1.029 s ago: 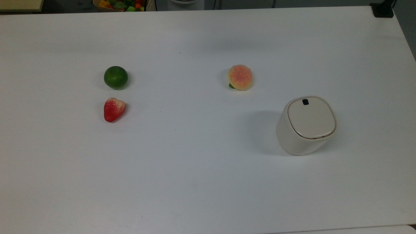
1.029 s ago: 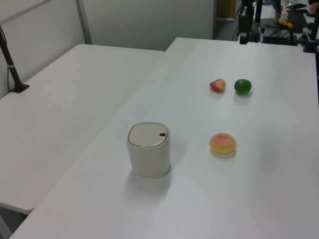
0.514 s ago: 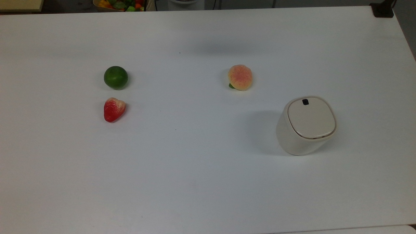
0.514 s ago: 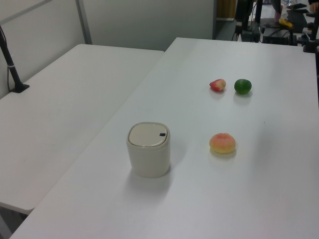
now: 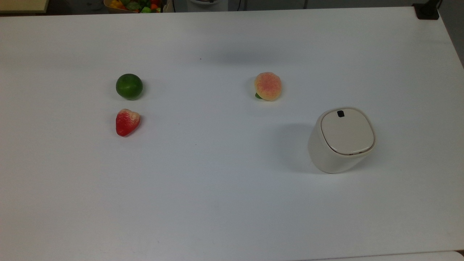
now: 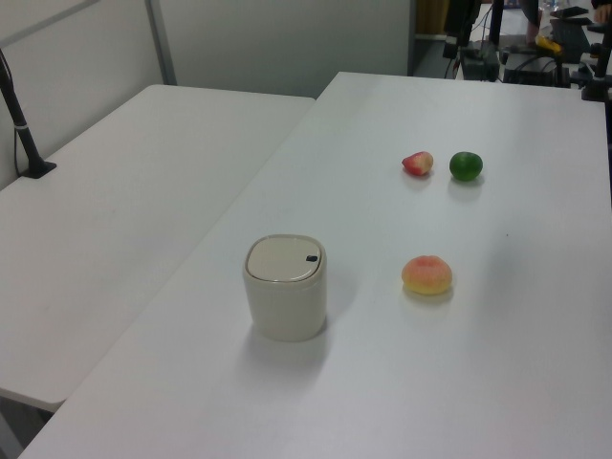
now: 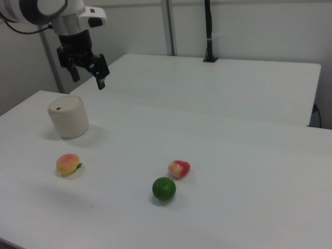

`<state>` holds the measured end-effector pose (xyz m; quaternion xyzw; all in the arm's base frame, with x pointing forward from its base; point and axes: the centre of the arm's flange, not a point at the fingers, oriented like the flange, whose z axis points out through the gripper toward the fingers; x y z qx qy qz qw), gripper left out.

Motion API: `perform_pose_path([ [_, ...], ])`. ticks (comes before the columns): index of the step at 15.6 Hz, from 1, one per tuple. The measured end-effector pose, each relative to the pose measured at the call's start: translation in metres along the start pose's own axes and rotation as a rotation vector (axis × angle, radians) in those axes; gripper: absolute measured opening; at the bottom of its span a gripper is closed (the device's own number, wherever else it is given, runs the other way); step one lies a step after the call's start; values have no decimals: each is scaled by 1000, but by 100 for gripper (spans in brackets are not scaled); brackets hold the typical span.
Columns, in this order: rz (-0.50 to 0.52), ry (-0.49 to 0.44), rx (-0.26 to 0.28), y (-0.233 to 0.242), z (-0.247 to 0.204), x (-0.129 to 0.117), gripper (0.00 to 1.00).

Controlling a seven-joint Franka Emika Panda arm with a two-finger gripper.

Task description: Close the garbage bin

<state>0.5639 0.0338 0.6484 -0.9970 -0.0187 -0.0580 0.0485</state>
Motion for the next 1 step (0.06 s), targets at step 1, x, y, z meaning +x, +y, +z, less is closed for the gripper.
perform_pose_path([
  [1,-2,-2,0,-1,1,0,100],
])
